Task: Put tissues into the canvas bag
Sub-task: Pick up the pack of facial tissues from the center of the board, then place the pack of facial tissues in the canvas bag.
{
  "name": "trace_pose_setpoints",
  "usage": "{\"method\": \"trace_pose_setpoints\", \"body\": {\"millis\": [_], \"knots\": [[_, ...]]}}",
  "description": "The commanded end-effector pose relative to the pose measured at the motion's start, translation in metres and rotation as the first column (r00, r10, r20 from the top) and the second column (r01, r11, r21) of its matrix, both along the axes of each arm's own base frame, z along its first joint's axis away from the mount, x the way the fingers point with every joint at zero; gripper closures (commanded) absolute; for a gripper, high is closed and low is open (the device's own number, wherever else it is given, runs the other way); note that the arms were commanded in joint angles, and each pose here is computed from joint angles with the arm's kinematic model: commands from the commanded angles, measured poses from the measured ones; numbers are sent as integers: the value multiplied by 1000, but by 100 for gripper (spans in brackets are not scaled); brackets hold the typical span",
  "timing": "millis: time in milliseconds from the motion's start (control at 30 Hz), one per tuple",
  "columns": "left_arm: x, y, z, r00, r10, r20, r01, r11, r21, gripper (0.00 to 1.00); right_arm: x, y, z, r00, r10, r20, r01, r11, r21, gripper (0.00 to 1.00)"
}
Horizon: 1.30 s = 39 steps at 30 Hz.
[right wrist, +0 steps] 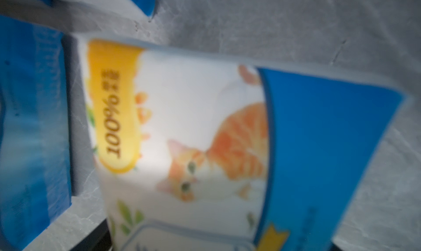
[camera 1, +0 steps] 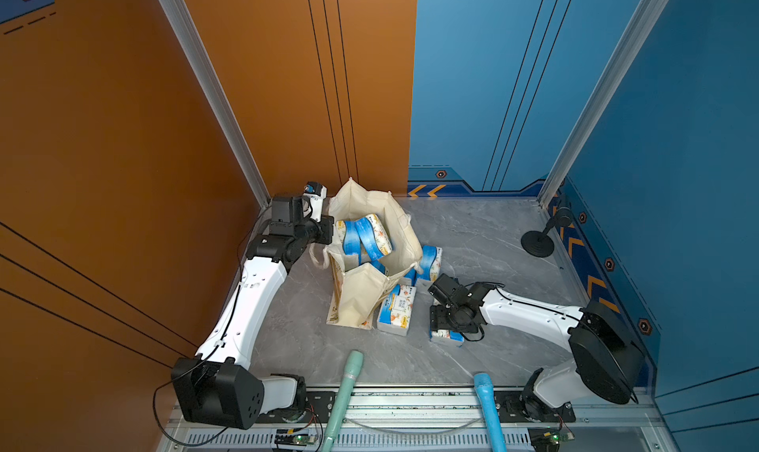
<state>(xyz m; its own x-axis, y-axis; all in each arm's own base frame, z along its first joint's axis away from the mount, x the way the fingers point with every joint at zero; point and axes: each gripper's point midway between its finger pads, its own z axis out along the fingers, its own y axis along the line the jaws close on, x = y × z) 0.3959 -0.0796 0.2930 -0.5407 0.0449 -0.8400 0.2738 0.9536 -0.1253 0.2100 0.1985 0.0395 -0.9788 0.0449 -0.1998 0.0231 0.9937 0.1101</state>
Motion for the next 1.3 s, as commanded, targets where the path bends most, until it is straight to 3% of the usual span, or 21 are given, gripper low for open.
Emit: {"method": "trace_pose_setpoints", "body": {"millis": [0,167,300,500,633,800,1000,1133,1267], "knots": [[1,0,-5,1000,-13,-9,13,1000,1,100,-2,-14,-2,1000,2,0,-2,999,-43,19],[1,0,-5,1000,-12,-11,12,1000,-1,100,6,-23,25,998,-7,61,8,1000,-15,28],[1,-1,-6,1000,-16,-14,16,1000,-4,100,22,-39,73,981,-37,190,35,999,15,31],[1,0,-5,1000,-14,-14,14,1000,1,100,54,-66,171,896,-82,436,62,996,60,34],[1,0,-6,1000,-14,-16,14,1000,3,100,77,-54,239,821,-21,571,-21,998,67,34],[2,0,-8,1000,-16,-22,16,1000,-1,100,104,9,304,717,109,688,-234,968,90,34],[3,0,-10,999,-16,-28,16,1000,-1,100,116,130,340,609,273,744,-531,838,127,34],[2,0,-9,1000,-18,-26,18,1000,0,100,124,192,320,587,386,711,-625,775,96,33],[2,-1,-9,999,-20,-27,20,1000,-2,100,137,222,293,611,424,668,-647,754,114,33]]}}
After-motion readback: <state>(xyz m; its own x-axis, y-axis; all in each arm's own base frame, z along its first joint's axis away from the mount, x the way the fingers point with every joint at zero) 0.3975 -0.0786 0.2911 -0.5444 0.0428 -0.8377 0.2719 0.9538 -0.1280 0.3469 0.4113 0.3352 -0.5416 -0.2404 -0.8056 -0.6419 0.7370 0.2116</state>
